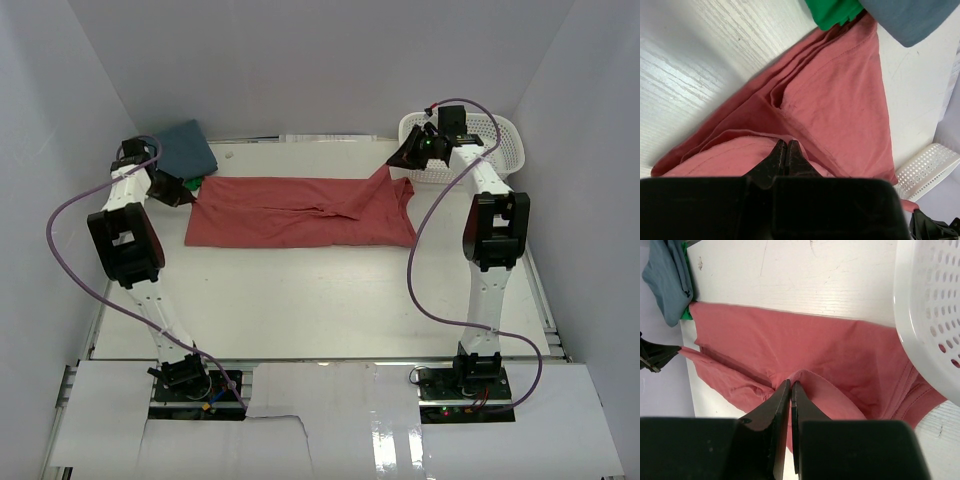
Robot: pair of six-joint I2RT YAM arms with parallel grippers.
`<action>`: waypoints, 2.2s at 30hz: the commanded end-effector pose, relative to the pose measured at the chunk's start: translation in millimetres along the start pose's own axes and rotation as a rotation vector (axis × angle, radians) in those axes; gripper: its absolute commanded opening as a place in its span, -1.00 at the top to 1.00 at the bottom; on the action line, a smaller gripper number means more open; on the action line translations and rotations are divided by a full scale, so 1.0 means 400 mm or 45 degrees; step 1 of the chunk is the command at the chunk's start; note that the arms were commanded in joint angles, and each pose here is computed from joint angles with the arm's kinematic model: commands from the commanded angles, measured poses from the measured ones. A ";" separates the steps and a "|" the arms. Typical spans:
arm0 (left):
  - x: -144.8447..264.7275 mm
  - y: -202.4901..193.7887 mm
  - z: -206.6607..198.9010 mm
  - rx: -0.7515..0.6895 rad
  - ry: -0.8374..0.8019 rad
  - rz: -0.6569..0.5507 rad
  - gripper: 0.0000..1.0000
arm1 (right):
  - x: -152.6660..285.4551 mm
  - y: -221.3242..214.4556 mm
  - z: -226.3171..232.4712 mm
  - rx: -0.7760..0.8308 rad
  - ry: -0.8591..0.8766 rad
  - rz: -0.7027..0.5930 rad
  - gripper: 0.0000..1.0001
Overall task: Fold and stack the t-shirts
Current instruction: Fold the other side of the tshirt into a rectangle
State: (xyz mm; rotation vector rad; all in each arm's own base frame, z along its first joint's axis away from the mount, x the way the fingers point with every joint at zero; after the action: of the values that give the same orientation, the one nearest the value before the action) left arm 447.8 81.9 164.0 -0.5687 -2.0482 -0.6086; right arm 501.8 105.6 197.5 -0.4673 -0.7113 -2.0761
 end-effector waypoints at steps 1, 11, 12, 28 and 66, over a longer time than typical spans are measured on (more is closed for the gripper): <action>0.004 0.017 -0.015 -0.007 -0.010 -0.039 1.00 | -0.011 0.031 0.005 0.037 0.051 -0.046 0.85; -0.009 0.022 -0.013 -0.002 -0.003 -0.039 1.00 | -0.030 0.058 0.015 0.044 0.091 -0.074 0.85; -0.009 0.023 -0.013 -0.003 -0.003 -0.042 1.00 | -0.030 0.062 0.015 0.047 0.096 -0.079 0.85; -0.057 0.026 0.000 0.057 -0.007 -0.035 1.00 | -0.093 0.070 -0.051 0.046 0.112 -0.106 0.85; 0.222 -0.241 -0.174 -0.614 -0.418 -0.328 -0.28 | -0.016 -0.293 0.089 0.732 -0.168 0.114 -0.11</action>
State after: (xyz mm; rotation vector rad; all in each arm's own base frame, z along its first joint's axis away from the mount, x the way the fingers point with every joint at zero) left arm 402.2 9.9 267.6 -0.5782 -2.3648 -1.1141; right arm 436.5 178.8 209.7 -0.2230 -1.0566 -1.8433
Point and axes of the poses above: each gripper's point midway between its finger pads, its own x axis back along the fingers, its own z axis along the line the jaws close on, y = z × x, the point moved 9 cm from there along x, back along the fingers, and after that the axes turned 10 degrees about -x, right-handed, at the moved point
